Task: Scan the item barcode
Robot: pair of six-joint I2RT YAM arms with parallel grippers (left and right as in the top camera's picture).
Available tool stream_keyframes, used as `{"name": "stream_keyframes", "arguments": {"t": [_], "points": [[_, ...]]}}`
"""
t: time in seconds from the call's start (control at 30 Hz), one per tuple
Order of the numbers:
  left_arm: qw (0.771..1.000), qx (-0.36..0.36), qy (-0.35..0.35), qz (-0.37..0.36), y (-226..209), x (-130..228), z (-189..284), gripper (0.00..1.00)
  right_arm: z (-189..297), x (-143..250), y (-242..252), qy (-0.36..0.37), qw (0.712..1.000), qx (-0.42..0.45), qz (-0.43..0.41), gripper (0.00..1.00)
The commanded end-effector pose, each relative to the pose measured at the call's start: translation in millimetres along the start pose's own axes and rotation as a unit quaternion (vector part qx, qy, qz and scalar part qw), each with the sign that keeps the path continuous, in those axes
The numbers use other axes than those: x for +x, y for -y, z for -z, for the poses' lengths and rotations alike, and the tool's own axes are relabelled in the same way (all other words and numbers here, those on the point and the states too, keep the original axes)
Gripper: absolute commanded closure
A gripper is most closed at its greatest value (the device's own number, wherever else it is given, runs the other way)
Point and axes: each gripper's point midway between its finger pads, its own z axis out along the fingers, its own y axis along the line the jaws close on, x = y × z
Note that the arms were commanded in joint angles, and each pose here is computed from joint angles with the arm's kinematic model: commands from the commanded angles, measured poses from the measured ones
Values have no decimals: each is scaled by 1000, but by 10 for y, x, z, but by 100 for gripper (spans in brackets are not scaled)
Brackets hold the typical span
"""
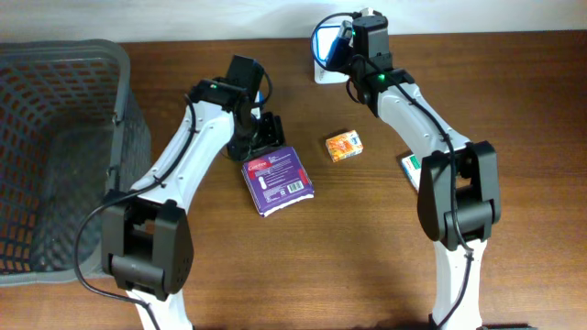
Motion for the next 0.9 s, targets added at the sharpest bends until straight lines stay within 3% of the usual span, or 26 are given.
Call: {"name": "stream_keyframes", "arguments": {"t": [0.0, 0.13, 0.23, 0.33, 0.4, 0.47, 0.57, 0.7, 0.73, 0.87], "points": [[1000, -2, 14, -12, 37, -25, 73, 28, -50, -98, 65, 23, 1000, 19, -11, 91], [1000, -2, 14, -12, 36, -26, 73, 27, -104, -23, 80, 13, 1000, 15, -24, 92], [1000, -10, 18, -12, 9, -40, 74, 27, 244, -486, 184, 30, 999, 18, -38, 96], [1000, -9, 18, -12, 12, -38, 73, 27, 1052, -1255, 1038, 55, 990, 100, -89, 96], [1000, -10, 17, -12, 8, -32, 73, 27, 1540, -1407, 1879, 49, 973, 176, -138, 96], [1000, -11, 15, -12, 3, -23, 73, 27, 2100, -1123, 3136, 3, 928, 301, -221, 96], [1000, -11, 15, -12, 3, -23, 73, 28, 2775, -581, 4348, -43, 850, 423, -310, 96], [1000, -11, 14, -12, 2, -21, 73, 27, 3115, 34, 5129, -88, 792, 468, -382, 93], [1000, -12, 14, -12, 0, -18, 72, 27, 3170, 66, 5194, -87, 787, 472, -388, 85], [1000, -12, 14, -15, -4, -21, 74, 26, 3297, 126, 5260, -90, 778, 475, -401, 24]]}}
